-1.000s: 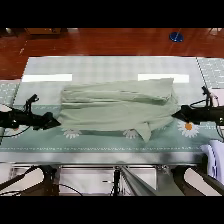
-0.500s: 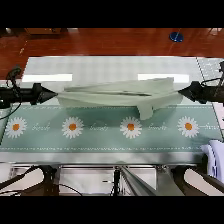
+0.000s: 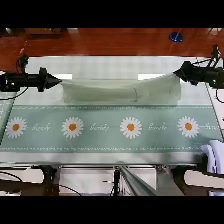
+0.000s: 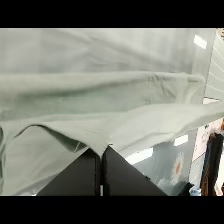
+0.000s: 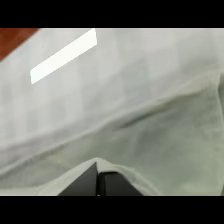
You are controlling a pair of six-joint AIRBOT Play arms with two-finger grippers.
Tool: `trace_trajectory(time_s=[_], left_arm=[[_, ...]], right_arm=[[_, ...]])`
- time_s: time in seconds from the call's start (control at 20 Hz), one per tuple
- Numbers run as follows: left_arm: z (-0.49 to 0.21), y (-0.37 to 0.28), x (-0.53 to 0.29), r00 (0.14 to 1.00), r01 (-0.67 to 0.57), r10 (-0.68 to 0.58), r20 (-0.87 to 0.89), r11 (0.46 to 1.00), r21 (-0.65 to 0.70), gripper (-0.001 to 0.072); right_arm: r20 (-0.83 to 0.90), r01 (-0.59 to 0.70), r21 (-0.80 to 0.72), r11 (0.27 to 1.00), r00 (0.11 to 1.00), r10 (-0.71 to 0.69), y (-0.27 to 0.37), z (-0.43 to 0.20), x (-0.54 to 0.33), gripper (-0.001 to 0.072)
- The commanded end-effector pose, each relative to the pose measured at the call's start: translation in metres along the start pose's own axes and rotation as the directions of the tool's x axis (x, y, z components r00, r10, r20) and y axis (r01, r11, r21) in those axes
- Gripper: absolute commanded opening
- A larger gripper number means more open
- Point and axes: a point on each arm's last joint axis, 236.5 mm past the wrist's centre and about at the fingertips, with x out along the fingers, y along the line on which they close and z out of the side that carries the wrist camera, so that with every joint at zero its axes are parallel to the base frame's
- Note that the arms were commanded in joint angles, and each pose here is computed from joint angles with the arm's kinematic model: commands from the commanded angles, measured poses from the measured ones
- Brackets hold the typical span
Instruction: Fold the shirts.
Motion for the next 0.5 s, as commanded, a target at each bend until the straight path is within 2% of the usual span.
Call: trace_trajectory(time_s=[0.0,0.15,0.35,0.4,0.45], left_arm=[[0.013,0.014,0.016,1.000,0.001,-0.002,-0.015,0.999,-0.035,0.0027],[0.008,0.027,0.029,0.999,-0.005,0.002,-0.044,0.998,-0.063,0.0027],[0.006,0.044,0.041,0.998,-0.018,0.013,-0.058,0.995,-0.096,0.0031],[0.008,0.046,0.041,0.999,-0.022,0.017,-0.051,0.995,-0.097,0.0111],[0.011,0.046,0.039,0.999,-0.024,0.021,-0.038,0.995,-0.096,0.0292]], right_arm=[[0.016,0.032,0.055,0.998,0.999,-0.033,-0.020,0.008,0.024,0.0029],[-0.015,0.049,0.078,0.996,0.999,-0.048,-0.033,-0.003,0.044,0.0030],[0.052,0.082,0.053,0.995,0.995,-0.085,-0.034,0.004,0.065,0.0039],[0.074,0.082,0.050,0.995,0.994,-0.086,-0.031,0.008,0.066,0.0131],[0.086,0.074,0.053,0.996,0.993,-0.078,-0.027,0.012,0.064,0.0316]])
